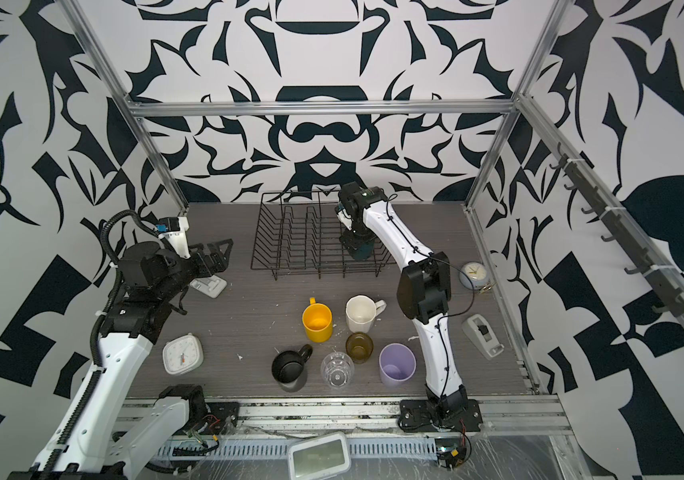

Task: Load the cups into the dish rack
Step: 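Lower the green mug upside down into the rack beside the white mug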

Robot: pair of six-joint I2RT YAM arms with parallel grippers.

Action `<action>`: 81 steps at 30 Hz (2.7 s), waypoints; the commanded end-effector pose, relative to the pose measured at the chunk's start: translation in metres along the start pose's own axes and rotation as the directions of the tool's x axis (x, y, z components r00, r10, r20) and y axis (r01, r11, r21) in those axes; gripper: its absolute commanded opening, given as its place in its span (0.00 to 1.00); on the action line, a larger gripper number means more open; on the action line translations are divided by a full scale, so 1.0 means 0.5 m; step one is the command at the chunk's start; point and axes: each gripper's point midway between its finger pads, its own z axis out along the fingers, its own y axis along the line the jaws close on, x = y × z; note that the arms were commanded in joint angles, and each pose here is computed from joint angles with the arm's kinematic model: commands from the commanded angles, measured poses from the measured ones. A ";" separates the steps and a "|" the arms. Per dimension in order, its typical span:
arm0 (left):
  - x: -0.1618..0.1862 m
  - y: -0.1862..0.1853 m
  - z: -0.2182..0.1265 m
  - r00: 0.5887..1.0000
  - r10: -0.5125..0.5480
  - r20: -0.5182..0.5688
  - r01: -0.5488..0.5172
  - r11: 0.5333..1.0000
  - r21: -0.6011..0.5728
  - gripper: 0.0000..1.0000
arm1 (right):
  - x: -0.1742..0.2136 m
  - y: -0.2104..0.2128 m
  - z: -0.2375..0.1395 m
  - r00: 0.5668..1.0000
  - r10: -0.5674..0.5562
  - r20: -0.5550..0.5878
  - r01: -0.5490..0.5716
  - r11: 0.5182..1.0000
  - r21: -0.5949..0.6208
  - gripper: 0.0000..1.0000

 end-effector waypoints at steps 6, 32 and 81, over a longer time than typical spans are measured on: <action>0.007 0.001 -0.002 1.000 -0.001 -0.008 0.001 1.000 0.003 0.99 | -0.022 -0.019 -0.024 0.998 -0.004 0.070 0.002 1.000 0.027 0.00; 0.011 0.003 0.003 1.000 -0.007 -0.021 0.007 1.000 0.001 1.00 | -0.005 -0.016 0.043 1.000 0.001 -0.005 0.000 1.000 0.028 0.46; 0.013 0.013 0.000 1.000 -0.009 -0.026 0.008 0.999 -0.031 0.99 | -0.010 -0.022 -0.021 0.996 0.071 0.053 -0.071 0.997 0.008 0.99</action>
